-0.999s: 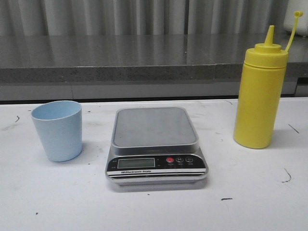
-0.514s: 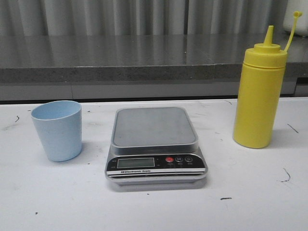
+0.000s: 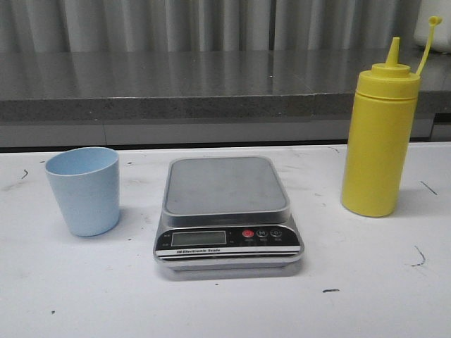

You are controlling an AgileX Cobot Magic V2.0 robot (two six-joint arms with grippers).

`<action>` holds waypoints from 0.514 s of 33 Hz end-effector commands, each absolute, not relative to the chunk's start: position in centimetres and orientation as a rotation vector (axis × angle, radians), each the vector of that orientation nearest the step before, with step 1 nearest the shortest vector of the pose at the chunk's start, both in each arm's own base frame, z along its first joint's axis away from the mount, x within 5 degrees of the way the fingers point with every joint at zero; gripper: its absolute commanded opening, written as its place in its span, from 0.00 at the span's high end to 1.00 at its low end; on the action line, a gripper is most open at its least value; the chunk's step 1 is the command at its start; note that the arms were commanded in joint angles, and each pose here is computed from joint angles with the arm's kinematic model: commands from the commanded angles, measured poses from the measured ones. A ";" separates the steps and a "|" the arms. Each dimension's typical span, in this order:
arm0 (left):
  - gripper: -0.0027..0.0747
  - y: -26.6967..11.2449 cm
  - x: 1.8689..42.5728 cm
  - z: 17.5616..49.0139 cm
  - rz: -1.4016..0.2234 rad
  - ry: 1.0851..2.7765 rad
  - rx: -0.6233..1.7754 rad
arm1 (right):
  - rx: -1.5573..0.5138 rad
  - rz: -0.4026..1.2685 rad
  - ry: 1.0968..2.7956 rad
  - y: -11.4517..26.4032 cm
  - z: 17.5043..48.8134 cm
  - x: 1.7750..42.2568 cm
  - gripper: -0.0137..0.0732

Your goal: Pour seasoning into cup on scale with both arms

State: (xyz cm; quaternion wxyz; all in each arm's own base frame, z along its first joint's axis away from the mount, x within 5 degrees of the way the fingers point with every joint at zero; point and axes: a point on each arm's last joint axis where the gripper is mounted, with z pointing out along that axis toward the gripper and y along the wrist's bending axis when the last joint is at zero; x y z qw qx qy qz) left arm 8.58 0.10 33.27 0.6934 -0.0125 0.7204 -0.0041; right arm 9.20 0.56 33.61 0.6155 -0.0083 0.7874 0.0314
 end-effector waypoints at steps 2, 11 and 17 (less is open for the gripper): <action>0.24 -0.1 10.3 34.4 -0.058 1.588 -0.035 | -0.015 0.064 1.723 0.5 35.3 9.4 0.17; 0.24 -4.1 16.4 34.3 -0.197 1.815 0.203 | -0.015 0.064 1.724 0.5 35.3 9.4 0.17; 0.24 -9.2 20.3 33.6 -0.236 2.029 0.468 | -0.015 0.064 1.727 0.5 35.2 9.4 0.17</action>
